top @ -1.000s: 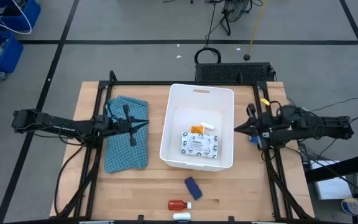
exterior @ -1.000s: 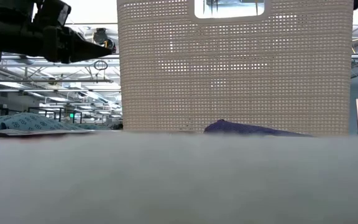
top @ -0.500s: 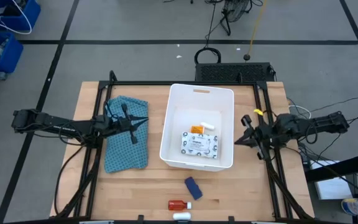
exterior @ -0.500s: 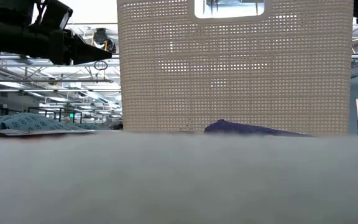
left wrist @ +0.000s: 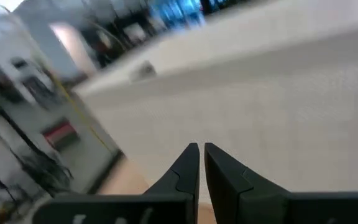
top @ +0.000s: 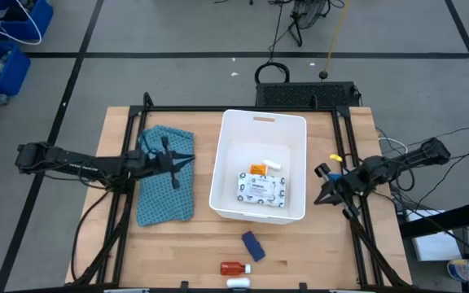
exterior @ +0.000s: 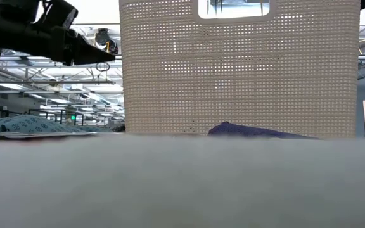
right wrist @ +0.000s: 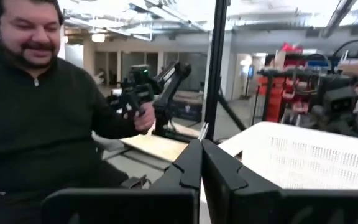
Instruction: Pick & place medical supplies in basket/bin
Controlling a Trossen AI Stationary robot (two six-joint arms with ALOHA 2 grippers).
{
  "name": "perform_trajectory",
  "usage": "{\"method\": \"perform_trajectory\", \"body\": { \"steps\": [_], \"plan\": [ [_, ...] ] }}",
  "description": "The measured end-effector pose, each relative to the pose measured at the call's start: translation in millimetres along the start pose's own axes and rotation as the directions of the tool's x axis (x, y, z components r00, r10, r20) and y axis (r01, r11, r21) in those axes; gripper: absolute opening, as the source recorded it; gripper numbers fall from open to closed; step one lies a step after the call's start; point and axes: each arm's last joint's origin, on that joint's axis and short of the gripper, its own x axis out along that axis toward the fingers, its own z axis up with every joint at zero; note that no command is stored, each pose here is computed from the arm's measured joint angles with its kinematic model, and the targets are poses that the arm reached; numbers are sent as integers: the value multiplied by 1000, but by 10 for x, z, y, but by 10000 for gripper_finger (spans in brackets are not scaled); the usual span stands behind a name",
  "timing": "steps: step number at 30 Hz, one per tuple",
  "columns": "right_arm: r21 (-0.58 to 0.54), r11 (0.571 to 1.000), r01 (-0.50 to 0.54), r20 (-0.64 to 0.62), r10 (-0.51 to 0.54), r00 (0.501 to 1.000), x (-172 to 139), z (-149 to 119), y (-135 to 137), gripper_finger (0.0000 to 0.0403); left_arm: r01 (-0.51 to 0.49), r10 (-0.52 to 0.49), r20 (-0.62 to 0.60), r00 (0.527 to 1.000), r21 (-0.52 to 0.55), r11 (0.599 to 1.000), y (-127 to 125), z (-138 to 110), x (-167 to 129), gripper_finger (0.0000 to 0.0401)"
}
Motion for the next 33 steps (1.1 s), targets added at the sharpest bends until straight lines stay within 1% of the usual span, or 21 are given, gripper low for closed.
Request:
{"method": "perform_trajectory", "body": {
  "steps": [3,5,8,11,13,15,20,23,27,29,33],
  "plan": [
    [-14,1000,-9,15,9,1000,-1,-22,11,0,135,-123,-156,980,65,989,-102,167,16,31],
    [-29,1000,-9,18,9,1000,-1,-19,11,0,213,-192,-197,961,87,973,-171,350,-5,31],
    [-64,998,-6,14,7,1000,-1,-24,10,0,313,-295,-172,940,87,946,-245,724,-104,31],
    [-95,995,-5,17,6,1000,-1,-21,10,0,401,-388,-148,910,65,914,-330,1029,-241,31],
    [-99,995,-4,24,6,1000,-2,-14,10,0,439,-432,-110,895,37,898,-415,1187,-307,31],
    [-88,996,-3,29,6,1000,-2,-9,10,0,483,-479,-97,873,26,875,-556,1271,-355,31],
    [-39,999,-4,29,5,1000,-2,-8,9,0,506,-502,-123,856,1,863,-1042,1324,-340,31],
    [-29,1000,-4,29,5,1000,-3,-8,9,0,504,-503,-126,855,-20,863,-1383,1327,-257,31],
    [-26,1000,-4,29,5,1000,-3,-8,9,0,513,-516,-161,841,-61,856,-1818,1354,-79,31],
    [-20,1000,-5,29,6,1000,-3,-8,9,0,524,-530,-174,830,-81,848,-2019,1400,32,31],
    [-2,1000,-4,29,4,1000,-3,-8,9,0,523,-531,-184,827,-93,847,-2377,1518,252,31]
  ]
}}
